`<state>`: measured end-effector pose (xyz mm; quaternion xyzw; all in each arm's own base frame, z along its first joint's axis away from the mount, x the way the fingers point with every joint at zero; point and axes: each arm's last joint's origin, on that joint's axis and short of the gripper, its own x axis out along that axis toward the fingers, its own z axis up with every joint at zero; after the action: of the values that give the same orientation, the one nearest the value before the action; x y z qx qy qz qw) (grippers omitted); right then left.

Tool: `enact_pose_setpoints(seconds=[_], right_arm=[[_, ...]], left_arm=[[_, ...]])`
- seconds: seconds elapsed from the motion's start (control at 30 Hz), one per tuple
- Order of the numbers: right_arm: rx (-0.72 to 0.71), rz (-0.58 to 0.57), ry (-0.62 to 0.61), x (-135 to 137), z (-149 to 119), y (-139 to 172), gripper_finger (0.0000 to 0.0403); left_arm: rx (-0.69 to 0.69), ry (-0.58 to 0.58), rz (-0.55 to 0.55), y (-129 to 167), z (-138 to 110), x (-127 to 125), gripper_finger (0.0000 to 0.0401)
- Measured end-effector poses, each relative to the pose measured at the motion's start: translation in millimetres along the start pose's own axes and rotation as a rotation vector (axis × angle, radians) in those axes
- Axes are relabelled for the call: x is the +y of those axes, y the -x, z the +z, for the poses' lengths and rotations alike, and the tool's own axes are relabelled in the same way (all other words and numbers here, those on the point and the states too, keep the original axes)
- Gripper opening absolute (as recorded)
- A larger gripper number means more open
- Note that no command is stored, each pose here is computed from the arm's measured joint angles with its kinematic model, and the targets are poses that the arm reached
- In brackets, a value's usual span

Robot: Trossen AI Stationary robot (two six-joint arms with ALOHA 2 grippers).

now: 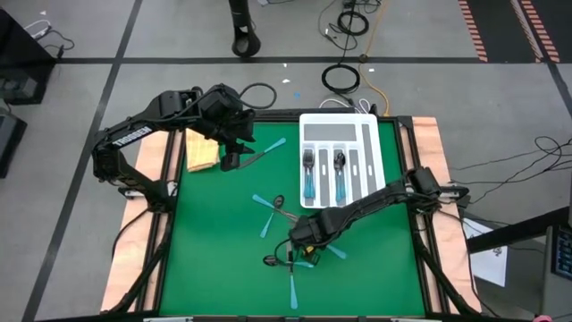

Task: Sort silverware
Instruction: Put the blue table knife into the silverware organizer

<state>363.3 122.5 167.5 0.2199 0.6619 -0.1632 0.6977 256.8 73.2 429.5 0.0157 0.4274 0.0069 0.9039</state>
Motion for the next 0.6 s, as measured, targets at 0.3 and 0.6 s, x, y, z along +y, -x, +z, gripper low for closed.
enact_pose_setpoints(seconds=[0.3, 0.6], right_arm=[[-0.007, -0.053, 0.035, 2.4, -0.9, 12.5, 0.0013], [-0.023, -0.072, 0.052, -6.7, 12.7, 7.7, 0.0162]], left_arm=[[0.022, -0.015, -0.006, 0.0, -2.2, -0.4, 0.0153], [0.028, -0.005, 0.001, 0.6, -3.5, 2.6, 0.0153]])
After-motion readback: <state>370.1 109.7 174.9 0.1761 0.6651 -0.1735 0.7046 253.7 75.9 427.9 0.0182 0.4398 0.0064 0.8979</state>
